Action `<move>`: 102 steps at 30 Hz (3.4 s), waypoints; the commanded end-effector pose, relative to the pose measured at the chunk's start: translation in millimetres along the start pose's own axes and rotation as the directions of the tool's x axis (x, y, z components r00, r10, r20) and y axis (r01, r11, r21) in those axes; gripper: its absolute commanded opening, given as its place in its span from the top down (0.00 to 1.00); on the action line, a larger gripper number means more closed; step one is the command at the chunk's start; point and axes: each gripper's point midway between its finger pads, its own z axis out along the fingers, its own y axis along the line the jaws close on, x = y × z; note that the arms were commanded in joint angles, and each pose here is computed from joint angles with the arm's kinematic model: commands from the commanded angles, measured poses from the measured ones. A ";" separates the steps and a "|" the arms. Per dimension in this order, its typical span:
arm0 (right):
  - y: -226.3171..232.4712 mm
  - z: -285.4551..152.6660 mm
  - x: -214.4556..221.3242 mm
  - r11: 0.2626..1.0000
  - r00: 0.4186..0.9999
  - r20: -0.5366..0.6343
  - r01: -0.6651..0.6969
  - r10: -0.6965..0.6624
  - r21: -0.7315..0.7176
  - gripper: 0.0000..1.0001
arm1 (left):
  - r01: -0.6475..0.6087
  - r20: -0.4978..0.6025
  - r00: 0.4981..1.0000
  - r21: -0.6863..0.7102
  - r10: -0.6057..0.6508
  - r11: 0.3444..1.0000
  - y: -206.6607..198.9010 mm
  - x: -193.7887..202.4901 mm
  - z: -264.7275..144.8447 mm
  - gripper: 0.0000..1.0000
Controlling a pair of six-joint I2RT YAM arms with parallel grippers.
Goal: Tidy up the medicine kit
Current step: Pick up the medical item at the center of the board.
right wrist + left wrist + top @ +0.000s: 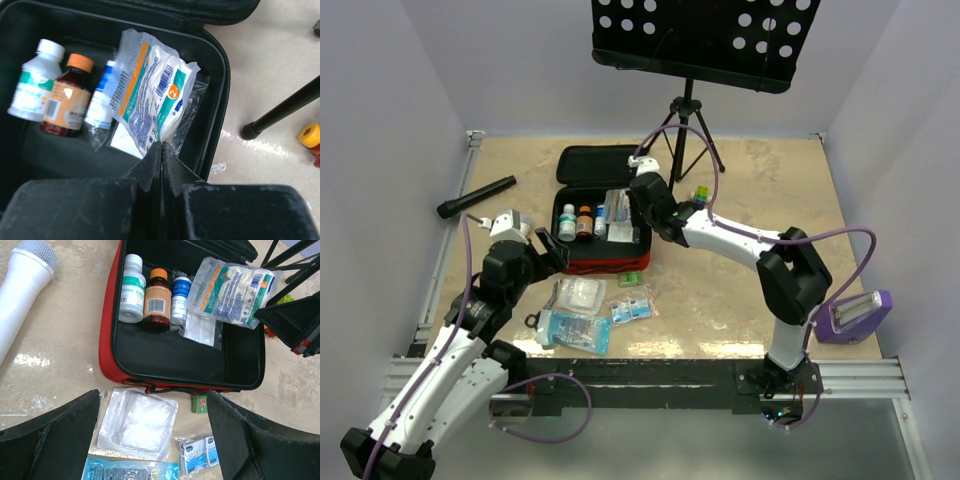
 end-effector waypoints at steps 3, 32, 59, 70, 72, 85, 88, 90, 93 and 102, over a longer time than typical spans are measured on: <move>-5.2 16.7 -9.0 1.000 1.000 0.021 0.016 -0.016 0.002 1.00 | -0.009 0.023 1.000 0.019 0.009 1.000 -3.0 -2.7 4.4 0.08; 52.7 -161.7 -100.4 0.723 0.815 0.108 -0.433 0.569 -0.538 1.00 | 0.176 0.116 0.899 0.787 -0.422 0.591 -134.4 -64.1 -55.8 0.00; 97.1 -193.7 -77.1 0.653 0.823 0.026 -0.431 0.568 -0.623 1.00 | 0.123 0.207 0.879 0.773 -0.431 0.622 -150.3 -79.8 -15.9 0.18; 104.6 -201.2 -62.8 0.638 0.836 0.013 -0.408 0.548 -0.653 1.00 | 0.092 0.210 0.877 0.810 -0.433 0.580 -161.1 -86.5 -23.0 0.60; 104.8 -203.8 -61.7 0.634 0.838 0.017 -0.399 0.545 -0.663 1.00 | 0.079 0.213 0.882 0.813 -0.420 0.577 -163.9 -86.9 -23.0 0.70; 81.5 -225.1 -63.3 0.781 0.934 0.143 -0.183 0.328 -0.597 0.23 | -0.062 0.150 0.978 0.878 -0.148 0.475 -173.5 -69.7 -42.7 1.00; 68.3 -224.6 -72.3 0.824 0.938 0.196 -0.138 0.287 -0.549 0.21 | -0.085 0.098 0.995 0.927 -0.017 0.365 -182.2 -48.2 -53.8 1.00; 65.6 -230.5 -79.0 0.820 0.934 0.228 -0.103 0.274 -0.563 0.21 | -0.073 0.059 0.997 0.950 0.057 0.303 -183.8 -33.0 -59.1 1.00; 74.7 -242.2 -87.1 0.779 0.928 0.281 -0.016 0.245 -0.627 0.20 | -0.033 0.018 0.998 0.972 0.066 0.232 -182.5 -21.9 -71.6 1.00; 89.4 -222.1 -64.1 0.746 0.957 0.251 0.059 0.148 -0.664 0.33 | -0.069 0.049 0.991 0.985 0.126 0.161 -187.6 -22.5 -86.4 0.99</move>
